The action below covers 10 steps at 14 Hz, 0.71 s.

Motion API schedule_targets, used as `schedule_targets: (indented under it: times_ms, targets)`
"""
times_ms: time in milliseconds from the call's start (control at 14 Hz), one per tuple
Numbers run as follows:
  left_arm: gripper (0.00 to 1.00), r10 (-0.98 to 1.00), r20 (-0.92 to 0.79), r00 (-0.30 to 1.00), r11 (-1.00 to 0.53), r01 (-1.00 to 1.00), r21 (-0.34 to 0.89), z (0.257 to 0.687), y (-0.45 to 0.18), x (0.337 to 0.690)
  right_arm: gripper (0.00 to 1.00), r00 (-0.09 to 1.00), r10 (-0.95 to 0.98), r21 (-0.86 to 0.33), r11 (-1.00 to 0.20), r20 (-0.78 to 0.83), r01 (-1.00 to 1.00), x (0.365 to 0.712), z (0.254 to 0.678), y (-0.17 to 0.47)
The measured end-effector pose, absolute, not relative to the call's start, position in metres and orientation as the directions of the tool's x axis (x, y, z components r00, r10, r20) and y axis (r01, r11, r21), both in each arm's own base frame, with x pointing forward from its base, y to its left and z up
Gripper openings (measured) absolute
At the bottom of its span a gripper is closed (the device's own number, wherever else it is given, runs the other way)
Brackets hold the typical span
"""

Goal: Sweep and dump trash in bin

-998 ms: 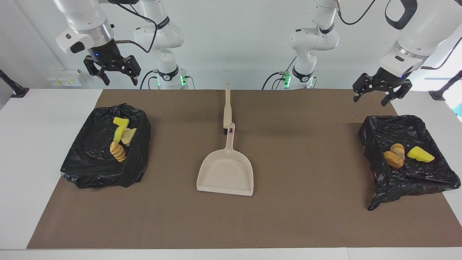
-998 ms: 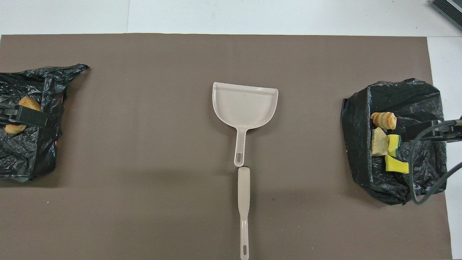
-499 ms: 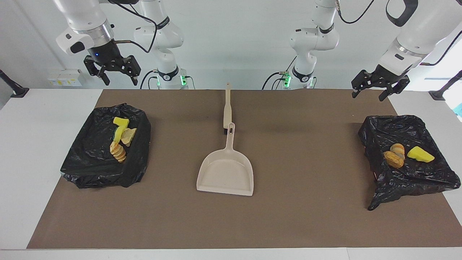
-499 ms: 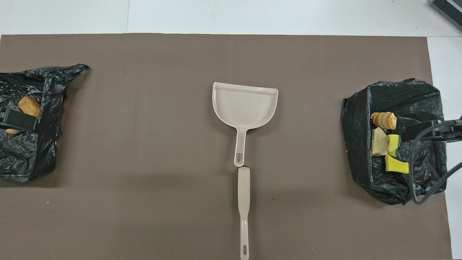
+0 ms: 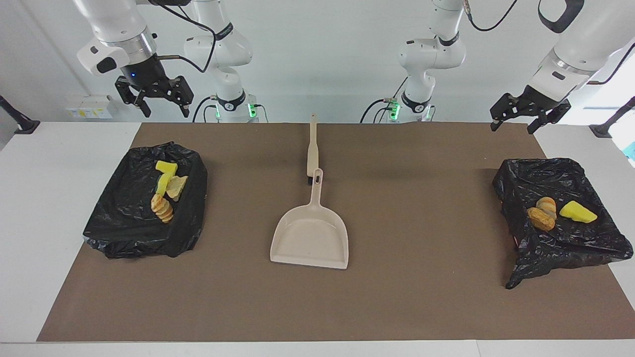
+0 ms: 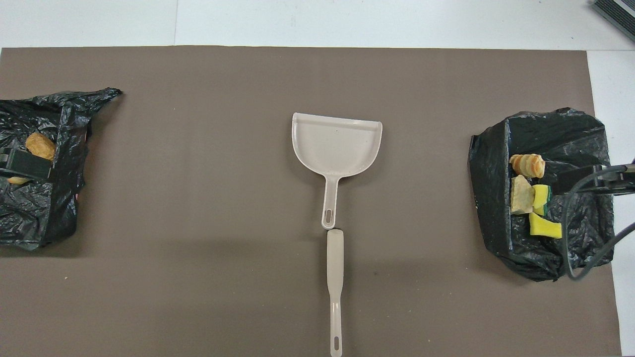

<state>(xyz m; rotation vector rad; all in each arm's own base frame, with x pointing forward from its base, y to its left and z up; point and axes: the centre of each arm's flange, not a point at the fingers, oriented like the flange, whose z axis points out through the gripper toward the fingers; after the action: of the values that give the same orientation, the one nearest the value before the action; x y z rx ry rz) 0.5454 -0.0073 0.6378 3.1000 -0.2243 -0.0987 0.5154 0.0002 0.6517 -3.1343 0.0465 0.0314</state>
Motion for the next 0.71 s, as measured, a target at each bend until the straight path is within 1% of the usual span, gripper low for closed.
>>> schedule_targets:
  times_ms: [713]
  targets:
    - [1.00, -0.208, -0.060, 0.976, -0.978, -0.207, 0.035, 0.6378, -0.0100, 0.5454, 1.00, 0.999, -0.037, -0.033, -0.999, -0.021, -0.037, 0.5154, 0.6517, -0.0018]
